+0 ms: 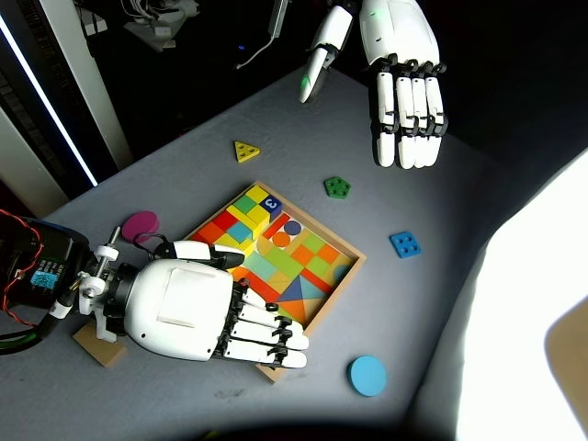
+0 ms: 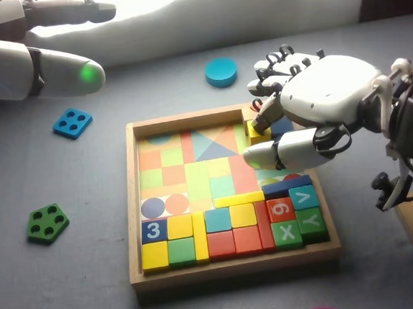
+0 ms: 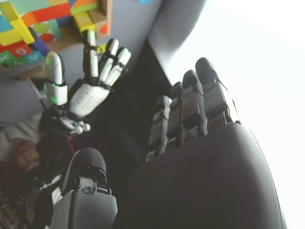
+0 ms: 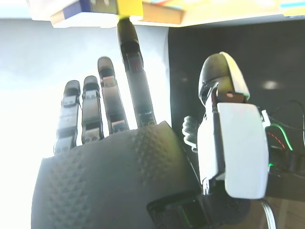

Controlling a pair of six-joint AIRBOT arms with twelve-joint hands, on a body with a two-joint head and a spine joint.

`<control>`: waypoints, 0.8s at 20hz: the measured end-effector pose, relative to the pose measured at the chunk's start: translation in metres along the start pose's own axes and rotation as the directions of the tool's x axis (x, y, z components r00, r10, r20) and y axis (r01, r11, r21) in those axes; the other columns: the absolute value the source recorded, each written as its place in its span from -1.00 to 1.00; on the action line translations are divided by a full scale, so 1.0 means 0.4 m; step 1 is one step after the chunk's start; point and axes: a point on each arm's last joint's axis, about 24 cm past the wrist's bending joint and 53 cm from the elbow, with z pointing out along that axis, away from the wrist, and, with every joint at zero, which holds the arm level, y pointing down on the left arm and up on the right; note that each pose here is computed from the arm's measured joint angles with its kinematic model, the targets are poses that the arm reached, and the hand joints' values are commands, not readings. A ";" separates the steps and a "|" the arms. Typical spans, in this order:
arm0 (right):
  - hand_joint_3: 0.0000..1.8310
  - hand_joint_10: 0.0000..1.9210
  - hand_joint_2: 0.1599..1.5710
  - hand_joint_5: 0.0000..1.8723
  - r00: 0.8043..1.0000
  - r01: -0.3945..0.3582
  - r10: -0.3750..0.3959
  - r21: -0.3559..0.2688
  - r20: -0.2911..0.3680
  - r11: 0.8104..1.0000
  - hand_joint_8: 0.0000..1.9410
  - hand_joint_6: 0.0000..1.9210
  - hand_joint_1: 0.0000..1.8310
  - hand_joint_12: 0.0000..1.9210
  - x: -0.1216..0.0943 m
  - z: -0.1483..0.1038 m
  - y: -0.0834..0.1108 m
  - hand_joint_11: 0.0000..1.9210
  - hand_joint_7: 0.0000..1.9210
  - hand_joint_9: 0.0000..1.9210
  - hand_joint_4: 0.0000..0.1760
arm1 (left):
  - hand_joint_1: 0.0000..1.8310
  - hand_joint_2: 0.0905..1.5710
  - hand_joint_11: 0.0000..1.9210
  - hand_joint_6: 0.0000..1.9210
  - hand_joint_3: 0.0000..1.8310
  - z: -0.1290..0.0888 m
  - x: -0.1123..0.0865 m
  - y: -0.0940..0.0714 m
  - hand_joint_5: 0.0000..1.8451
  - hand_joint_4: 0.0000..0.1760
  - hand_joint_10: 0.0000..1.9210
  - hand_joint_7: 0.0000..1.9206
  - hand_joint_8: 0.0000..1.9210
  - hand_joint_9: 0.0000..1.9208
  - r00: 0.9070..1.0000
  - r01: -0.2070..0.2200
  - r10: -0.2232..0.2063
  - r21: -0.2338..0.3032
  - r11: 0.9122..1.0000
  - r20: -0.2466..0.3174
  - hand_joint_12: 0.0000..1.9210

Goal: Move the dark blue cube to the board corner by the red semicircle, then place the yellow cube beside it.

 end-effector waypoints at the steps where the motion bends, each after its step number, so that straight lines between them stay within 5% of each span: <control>1: -1.00 -0.99 0.40 -0.15 1.000 0.000 0.000 -0.008 -0.009 1.000 -1.00 -1.00 -1.00 -1.00 -0.014 -0.006 0.012 -1.00 -0.79 -0.98 -1.00 | -1.00 0.47 -1.00 -1.00 -1.00 0.000 -0.001 0.001 -0.95 -0.28 -1.00 -0.91 -1.00 -0.90 1.000 0.000 0.000 -0.001 1.000 0.002 -0.60; 6: -1.00 -1.00 0.40 -0.13 0.998 -0.017 0.020 -0.064 0.056 0.998 -1.00 -0.99 -1.00 -1.00 -0.141 -0.066 0.086 -1.00 -0.80 -1.00 -1.00 | -1.00 0.49 -1.00 -1.00 -1.00 0.001 0.000 -0.001 -0.95 -0.30 -1.00 -0.91 -1.00 -0.90 1.000 0.000 0.000 0.001 1.000 0.000 -0.59; 11: -1.00 -1.00 0.41 -0.12 0.996 -0.085 0.083 -0.052 -0.028 0.995 -0.99 -0.99 -1.00 -1.00 -0.125 -0.153 0.087 -1.00 -0.76 -0.99 -1.00 | -1.00 0.51 -1.00 -1.00 -0.99 0.001 -0.001 0.000 -0.95 -0.32 -1.00 -0.92 -1.00 -0.91 1.000 -0.001 0.001 -0.001 1.000 0.002 -0.63; 15: -1.00 -1.00 0.41 -0.15 0.996 -0.084 0.084 -0.046 0.005 0.995 -0.99 -1.00 -1.00 -1.00 -0.174 -0.238 0.086 -1.00 -0.77 -1.00 -1.00 | -1.00 0.51 -1.00 -0.99 -1.00 0.001 0.000 0.000 -0.92 -0.33 -0.99 -0.89 -0.99 -0.88 1.000 0.000 0.000 0.000 1.000 0.001 -0.56; 16: -1.00 -0.98 0.40 -0.14 0.996 -0.086 0.086 -0.046 -0.003 0.995 -0.98 -0.99 -1.00 -0.99 -0.172 -0.251 0.089 -0.98 -0.74 -0.96 -1.00 | -1.00 0.52 -1.00 -0.99 -1.00 0.001 0.000 0.000 -0.85 -0.40 -0.99 -0.84 -0.99 -0.83 1.000 0.000 0.000 0.000 1.000 0.001 -0.41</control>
